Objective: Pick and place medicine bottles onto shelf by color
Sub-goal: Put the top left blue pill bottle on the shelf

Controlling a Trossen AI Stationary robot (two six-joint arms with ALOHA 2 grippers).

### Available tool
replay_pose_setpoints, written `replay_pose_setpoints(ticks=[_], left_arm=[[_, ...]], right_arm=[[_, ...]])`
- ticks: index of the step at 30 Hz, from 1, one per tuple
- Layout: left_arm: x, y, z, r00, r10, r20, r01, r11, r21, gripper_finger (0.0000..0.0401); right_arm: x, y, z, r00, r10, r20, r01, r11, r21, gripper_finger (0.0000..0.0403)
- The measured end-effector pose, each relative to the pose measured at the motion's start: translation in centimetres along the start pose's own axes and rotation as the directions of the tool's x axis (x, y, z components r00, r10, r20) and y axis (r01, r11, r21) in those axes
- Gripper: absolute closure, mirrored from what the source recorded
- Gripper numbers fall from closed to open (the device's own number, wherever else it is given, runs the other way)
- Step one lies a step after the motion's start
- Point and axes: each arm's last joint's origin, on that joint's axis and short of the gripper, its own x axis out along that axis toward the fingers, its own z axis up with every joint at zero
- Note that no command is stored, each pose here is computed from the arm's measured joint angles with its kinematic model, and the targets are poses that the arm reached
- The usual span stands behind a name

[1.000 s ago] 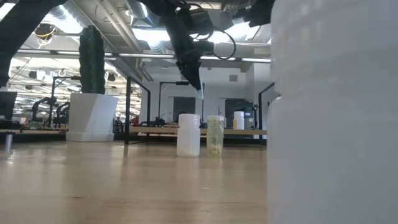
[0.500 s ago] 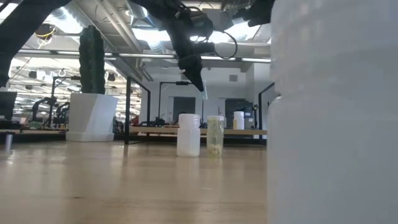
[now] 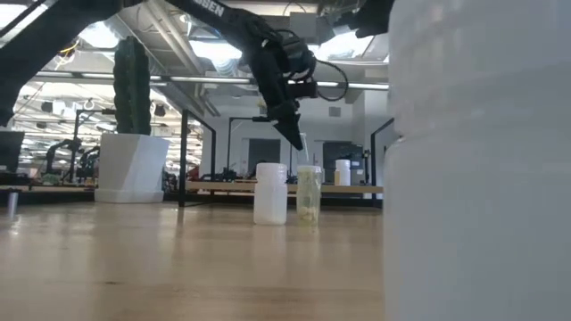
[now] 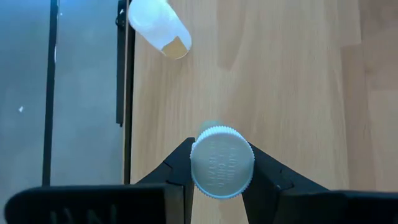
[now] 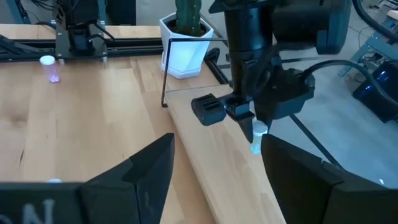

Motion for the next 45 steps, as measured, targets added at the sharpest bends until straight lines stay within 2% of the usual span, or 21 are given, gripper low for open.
replay_pose_setpoints(ticks=[7,13,20,28,35,40,45], left_arm=[[0.5,0.1,-0.5,0.999,-0.018,-0.033,0.016,0.999,-0.047,0.0317],[-1.1,1.3,-2.2,0.984,-0.077,-0.159,0.052,0.986,-0.158,0.0317],[-2.0,3.6,-4.8,0.961,-0.148,-0.234,0.062,0.940,-0.336,0.0317],[-2.3,5.5,-7.1,0.942,-0.141,-0.304,-0.027,0.871,-0.490,0.0317],[-3.5,5.7,-7.3,0.931,-0.072,-0.358,-0.134,0.845,-0.518,0.0317],[-3.8,5.5,-7.5,0.922,-0.094,-0.375,-0.137,0.828,-0.545,0.0315],[-3.9,5.4,-7.4,0.929,-0.128,-0.346,-0.096,0.821,-0.562,0.0315]], right_arm=[[0.0,0.0,0.0,1.000,0.000,0.000,0.000,1.000,0.000,0.0162],[0.0,0.0,0.0,1.000,0.000,0.000,0.000,1.000,0.000,0.0162],[0.0,0.0,0.0,1.000,0.000,0.001,0.000,1.000,0.001,0.0162],[0.0,0.0,0.0,1.000,0.000,0.001,0.000,1.000,0.001,0.0162],[0.0,0.0,0.0,1.000,0.000,0.001,0.000,1.000,0.001,0.0162],[0.0,0.0,0.0,1.000,-0.001,0.001,0.001,1.000,0.001,0.0162],[0.0,0.0,0.0,1.000,0.000,0.001,0.000,1.000,0.001,0.0162]])
